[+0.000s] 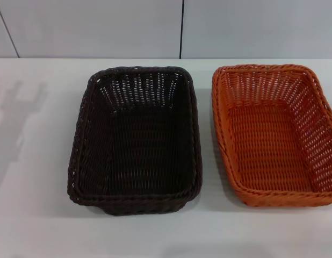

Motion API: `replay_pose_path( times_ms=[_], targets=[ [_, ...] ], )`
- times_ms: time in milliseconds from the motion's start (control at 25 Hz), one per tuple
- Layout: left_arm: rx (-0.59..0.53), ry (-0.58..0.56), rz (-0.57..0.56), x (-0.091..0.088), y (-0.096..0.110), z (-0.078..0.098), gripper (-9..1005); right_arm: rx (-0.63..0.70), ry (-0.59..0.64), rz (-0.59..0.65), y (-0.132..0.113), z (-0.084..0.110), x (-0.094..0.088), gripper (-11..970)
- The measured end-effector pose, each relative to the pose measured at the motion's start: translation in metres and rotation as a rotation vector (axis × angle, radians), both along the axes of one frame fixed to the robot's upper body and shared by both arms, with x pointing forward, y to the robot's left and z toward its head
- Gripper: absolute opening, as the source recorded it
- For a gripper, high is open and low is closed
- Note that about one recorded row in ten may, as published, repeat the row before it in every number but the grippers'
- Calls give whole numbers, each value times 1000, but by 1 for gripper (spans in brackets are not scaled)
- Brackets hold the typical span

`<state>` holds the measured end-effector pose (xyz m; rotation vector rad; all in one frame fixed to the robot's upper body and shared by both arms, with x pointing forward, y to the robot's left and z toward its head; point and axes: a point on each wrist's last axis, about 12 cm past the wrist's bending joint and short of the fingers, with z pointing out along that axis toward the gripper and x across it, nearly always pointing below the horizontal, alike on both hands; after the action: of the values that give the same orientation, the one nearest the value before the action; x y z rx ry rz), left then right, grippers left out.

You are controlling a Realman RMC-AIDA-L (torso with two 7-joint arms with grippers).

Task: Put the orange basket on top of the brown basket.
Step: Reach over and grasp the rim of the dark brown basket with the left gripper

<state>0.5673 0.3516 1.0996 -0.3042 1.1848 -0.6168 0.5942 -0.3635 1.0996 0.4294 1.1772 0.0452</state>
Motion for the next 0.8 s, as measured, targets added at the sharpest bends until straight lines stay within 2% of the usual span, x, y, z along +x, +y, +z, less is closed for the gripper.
replay_pose_path(
  times_ms=[320, 480, 600, 720, 760, 800],
  targets=[
    [4, 1, -5, 1, -1, 0, 839, 2, 2, -3, -1, -1, -1, 579],
    [28, 18, -25, 7, -3, 3, 838, 5, 1, -1, 0, -1, -1, 579],
    [128, 107, -139, 35, -8, 22, 838, 6, 1, 0, 0, -1, 0, 579],
    [143, 135, -157, 41, -8, 26, 837, 9, 3, 0, 0, -2, -1, 579],
    [197, 213, -220, 57, -8, 41, 837, 9, 5, -1, 0, -2, -2, 579],
    [228, 267, -269, 66, -8, 49, 836, 10, 7, -3, -1, -3, -3, 579]
  ],
)
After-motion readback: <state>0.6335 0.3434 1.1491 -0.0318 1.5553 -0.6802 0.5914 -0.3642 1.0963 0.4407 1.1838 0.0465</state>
